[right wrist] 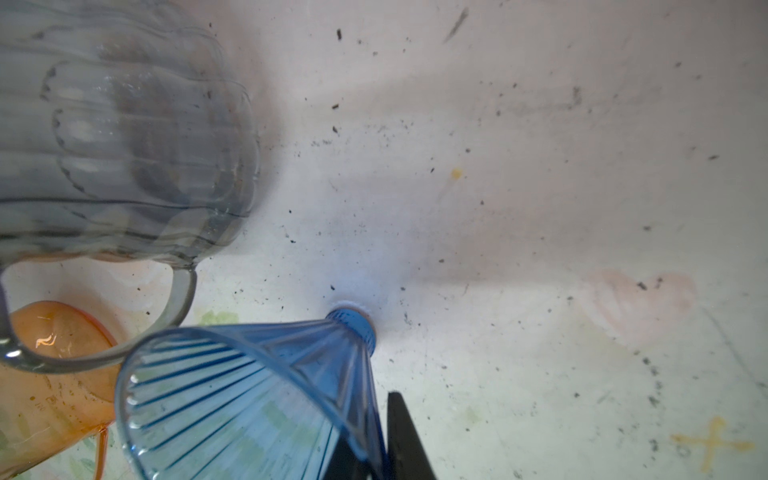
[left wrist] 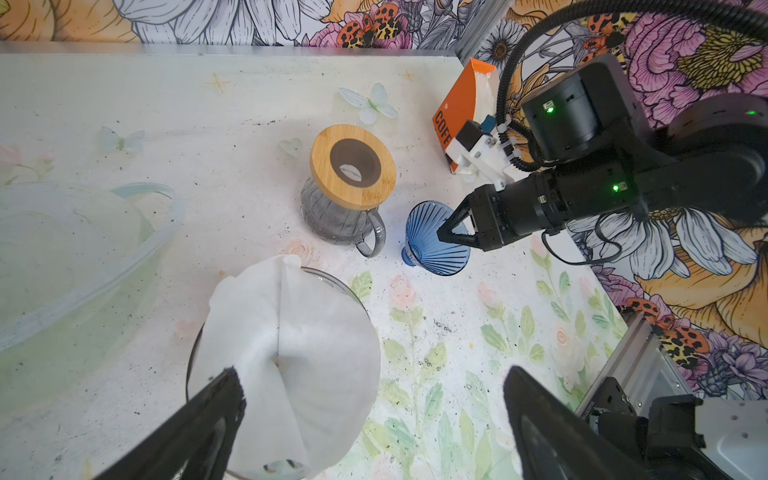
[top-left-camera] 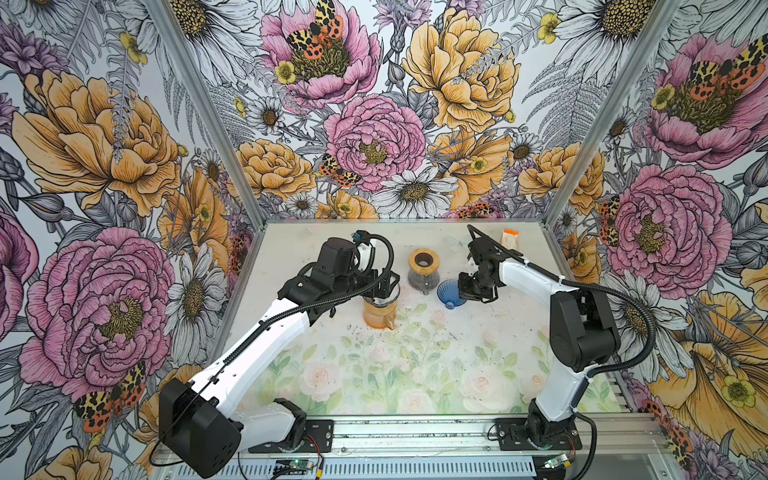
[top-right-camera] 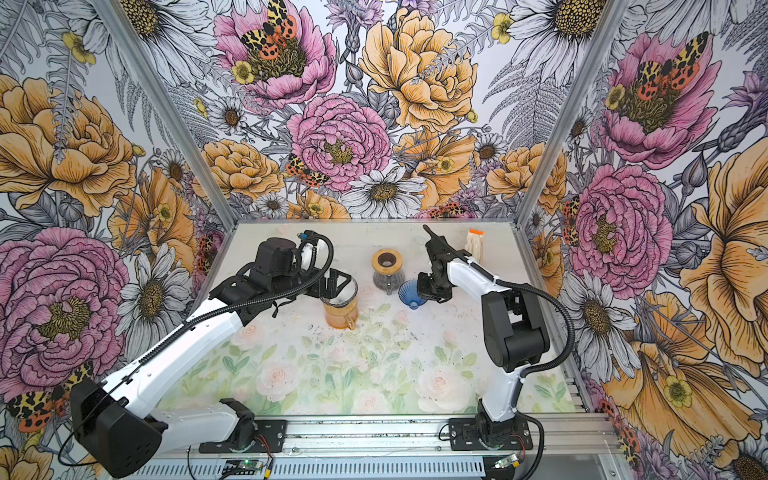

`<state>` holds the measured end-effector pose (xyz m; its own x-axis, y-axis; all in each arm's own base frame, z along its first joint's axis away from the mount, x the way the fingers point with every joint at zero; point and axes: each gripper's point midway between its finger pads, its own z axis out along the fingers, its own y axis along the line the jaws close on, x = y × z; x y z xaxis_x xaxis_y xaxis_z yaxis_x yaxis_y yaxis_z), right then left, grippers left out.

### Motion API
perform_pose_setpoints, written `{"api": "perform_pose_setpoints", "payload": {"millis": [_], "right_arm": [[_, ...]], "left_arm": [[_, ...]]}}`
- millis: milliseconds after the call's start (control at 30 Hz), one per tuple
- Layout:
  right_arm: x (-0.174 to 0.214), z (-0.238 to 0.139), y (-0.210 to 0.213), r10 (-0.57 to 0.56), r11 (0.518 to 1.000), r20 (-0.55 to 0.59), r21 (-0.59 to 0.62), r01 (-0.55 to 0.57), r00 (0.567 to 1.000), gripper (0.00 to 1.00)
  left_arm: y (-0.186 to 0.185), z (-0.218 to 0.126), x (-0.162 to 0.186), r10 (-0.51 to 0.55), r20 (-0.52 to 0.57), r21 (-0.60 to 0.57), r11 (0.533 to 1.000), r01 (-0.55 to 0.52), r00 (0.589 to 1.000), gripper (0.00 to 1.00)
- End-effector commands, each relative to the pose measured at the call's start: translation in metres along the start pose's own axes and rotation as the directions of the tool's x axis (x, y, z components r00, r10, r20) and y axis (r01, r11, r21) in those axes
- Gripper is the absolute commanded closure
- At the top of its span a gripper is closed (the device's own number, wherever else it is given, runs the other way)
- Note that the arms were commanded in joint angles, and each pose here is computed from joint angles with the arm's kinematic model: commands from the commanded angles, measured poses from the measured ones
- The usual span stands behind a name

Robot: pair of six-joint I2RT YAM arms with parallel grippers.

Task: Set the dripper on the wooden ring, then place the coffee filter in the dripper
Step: 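Lift the blue dripper with the right gripper over the bamboo holder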

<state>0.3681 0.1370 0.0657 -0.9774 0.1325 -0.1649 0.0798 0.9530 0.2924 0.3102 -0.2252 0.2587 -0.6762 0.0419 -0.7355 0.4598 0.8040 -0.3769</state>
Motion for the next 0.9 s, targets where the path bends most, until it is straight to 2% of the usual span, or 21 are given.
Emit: {"api": "perform_pose_setpoints", "payload": {"millis": [0,267,567,867], "right_arm": [[-0.009,-0.013,0.010,-0.023,1.000,0.040,-0.019,0.023,0.999,0.91],[-0.008,-0.039,0.013,-0.032,0.999,0.101,-0.035,0.035,0.994,0.98],[-0.009,-0.098,0.048,-0.075,0.977,0.209,-0.181,0.114,0.975,1.00],[-0.041,-0.145,0.091,-0.124,0.943,0.319,-0.257,0.211,0.940,1.00]], "left_arm": [[-0.003,-0.001,-0.009,0.020,0.016,-0.007,1.000,-0.020,1.000,0.01],[-0.006,-0.001,-0.010,0.025,0.017,0.001,1.000,-0.025,1.000,0.01],[-0.007,-0.002,-0.018,0.022,0.033,-0.002,1.000,-0.022,0.999,0.02],[-0.005,0.001,-0.019,0.009,0.031,-0.012,1.000,-0.009,0.999,0.01]]}}
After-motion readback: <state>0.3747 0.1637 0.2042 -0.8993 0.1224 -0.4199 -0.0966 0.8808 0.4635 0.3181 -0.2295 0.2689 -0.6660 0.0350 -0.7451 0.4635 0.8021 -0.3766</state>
